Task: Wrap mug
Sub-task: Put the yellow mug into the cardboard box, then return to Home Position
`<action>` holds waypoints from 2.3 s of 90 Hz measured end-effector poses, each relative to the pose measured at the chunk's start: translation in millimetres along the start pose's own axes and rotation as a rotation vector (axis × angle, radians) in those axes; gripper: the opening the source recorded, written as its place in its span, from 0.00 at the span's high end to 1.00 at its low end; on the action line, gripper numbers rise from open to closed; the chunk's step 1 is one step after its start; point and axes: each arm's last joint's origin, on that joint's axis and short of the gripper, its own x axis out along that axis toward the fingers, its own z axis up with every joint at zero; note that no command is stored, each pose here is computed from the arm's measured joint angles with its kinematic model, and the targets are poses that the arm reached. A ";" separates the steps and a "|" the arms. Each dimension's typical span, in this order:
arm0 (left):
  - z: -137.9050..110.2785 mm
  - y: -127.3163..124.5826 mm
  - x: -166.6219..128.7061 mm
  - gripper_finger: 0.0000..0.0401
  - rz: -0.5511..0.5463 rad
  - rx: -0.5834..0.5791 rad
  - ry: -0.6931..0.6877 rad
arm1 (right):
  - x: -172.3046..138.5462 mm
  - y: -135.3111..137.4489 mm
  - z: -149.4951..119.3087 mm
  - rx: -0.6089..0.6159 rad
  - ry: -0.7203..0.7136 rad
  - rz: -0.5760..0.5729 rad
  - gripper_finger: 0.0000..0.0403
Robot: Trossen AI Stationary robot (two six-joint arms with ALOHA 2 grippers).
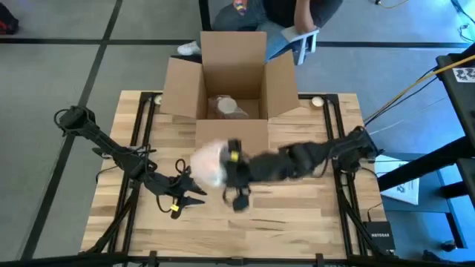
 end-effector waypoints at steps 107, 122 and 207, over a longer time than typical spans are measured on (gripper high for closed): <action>-8.3 15.9 3.8 0.69 0.131 -0.044 0.086 | 92.6 -242.0 -216.4 0.633 0.716 -0.374 0.98; -8.5 15.9 3.7 0.69 0.132 -0.043 0.088 | 100.8 -240.0 -226.3 0.654 0.734 -0.347 0.89; 6.9 35.9 -62.5 0.76 0.219 -0.022 0.087 | -11.2 -174.0 -77.0 0.396 0.411 -0.002 0.47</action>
